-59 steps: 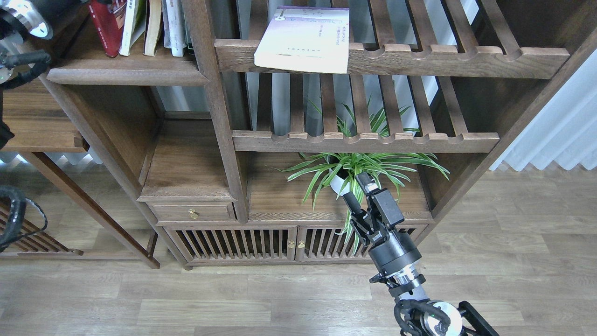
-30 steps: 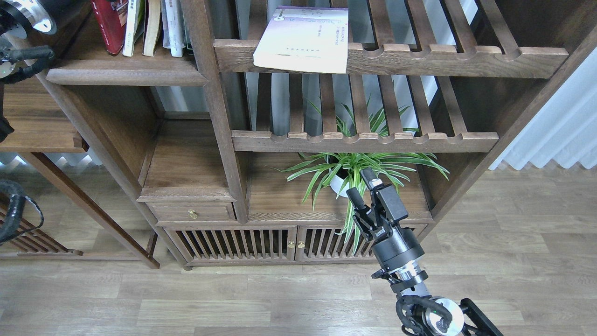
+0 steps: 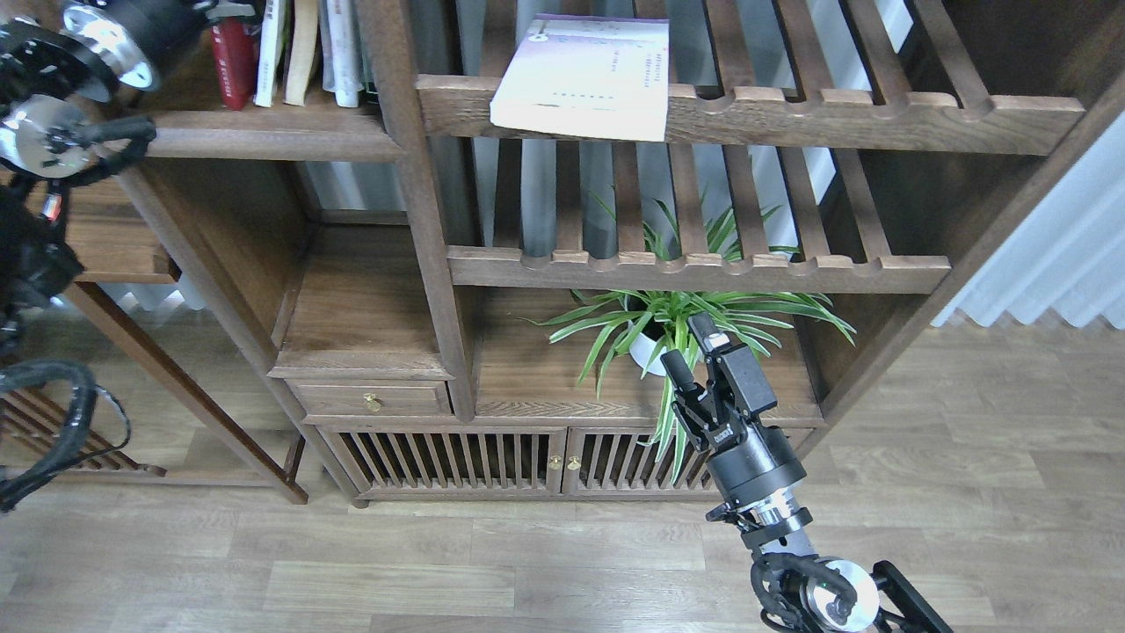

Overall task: Organize books on shelf
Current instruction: 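Push the red book deeper into the top shelf with the left gripper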

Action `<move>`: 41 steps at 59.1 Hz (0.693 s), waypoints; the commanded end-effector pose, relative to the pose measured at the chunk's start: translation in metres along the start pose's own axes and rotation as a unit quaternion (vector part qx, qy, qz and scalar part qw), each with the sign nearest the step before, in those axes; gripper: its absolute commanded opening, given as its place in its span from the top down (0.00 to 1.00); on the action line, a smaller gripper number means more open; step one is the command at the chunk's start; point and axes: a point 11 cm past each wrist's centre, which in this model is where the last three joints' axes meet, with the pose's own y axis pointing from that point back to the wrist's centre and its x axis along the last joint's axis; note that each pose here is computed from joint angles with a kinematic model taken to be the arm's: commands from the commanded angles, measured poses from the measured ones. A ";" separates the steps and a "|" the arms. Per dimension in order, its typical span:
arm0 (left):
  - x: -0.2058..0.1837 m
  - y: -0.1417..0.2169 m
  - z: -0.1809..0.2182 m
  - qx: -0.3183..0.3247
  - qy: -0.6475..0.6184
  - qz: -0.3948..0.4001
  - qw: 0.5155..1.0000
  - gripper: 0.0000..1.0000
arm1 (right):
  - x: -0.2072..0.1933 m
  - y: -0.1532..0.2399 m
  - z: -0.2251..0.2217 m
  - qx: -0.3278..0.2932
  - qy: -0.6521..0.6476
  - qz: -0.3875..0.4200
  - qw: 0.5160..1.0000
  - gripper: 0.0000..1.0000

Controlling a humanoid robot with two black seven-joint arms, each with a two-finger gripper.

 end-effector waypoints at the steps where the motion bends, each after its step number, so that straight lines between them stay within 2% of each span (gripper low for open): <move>1: 0.003 0.002 0.005 -0.002 -0.006 0.002 1.000 0.99 | -0.002 -0.001 0.001 -0.001 0.000 -0.003 1.000 0.02; 8: 0.005 0.004 0.002 -0.003 -0.004 0.003 1.000 0.97 | -0.004 -0.002 0.001 -0.002 0.000 -0.006 1.000 0.02; 11: 0.004 0.005 0.001 -0.004 0.001 0.001 1.000 0.93 | -0.004 -0.002 0.001 -0.002 0.000 -0.006 1.000 0.02; 15: 0.006 0.008 -0.005 -0.004 0.020 0.002 1.000 0.79 | -0.004 -0.002 0.001 -0.002 0.000 -0.006 1.000 0.02; 20: 0.014 0.015 -0.009 -0.002 0.033 0.009 0.999 0.76 | -0.003 -0.001 0.000 -0.001 0.001 -0.005 1.000 0.02; 25: 0.020 0.021 -0.011 -0.003 0.037 0.014 0.999 0.66 | -0.003 -0.001 0.001 -0.002 0.000 -0.005 1.000 0.02; 34: 0.024 0.029 -0.006 -0.018 0.043 0.011 0.999 0.56 | -0.003 -0.001 0.001 -0.002 0.000 -0.005 1.000 0.02; 41: 0.029 0.039 -0.013 -0.010 0.057 0.012 0.998 0.54 | -0.003 -0.001 0.001 -0.002 0.000 -0.005 1.000 0.02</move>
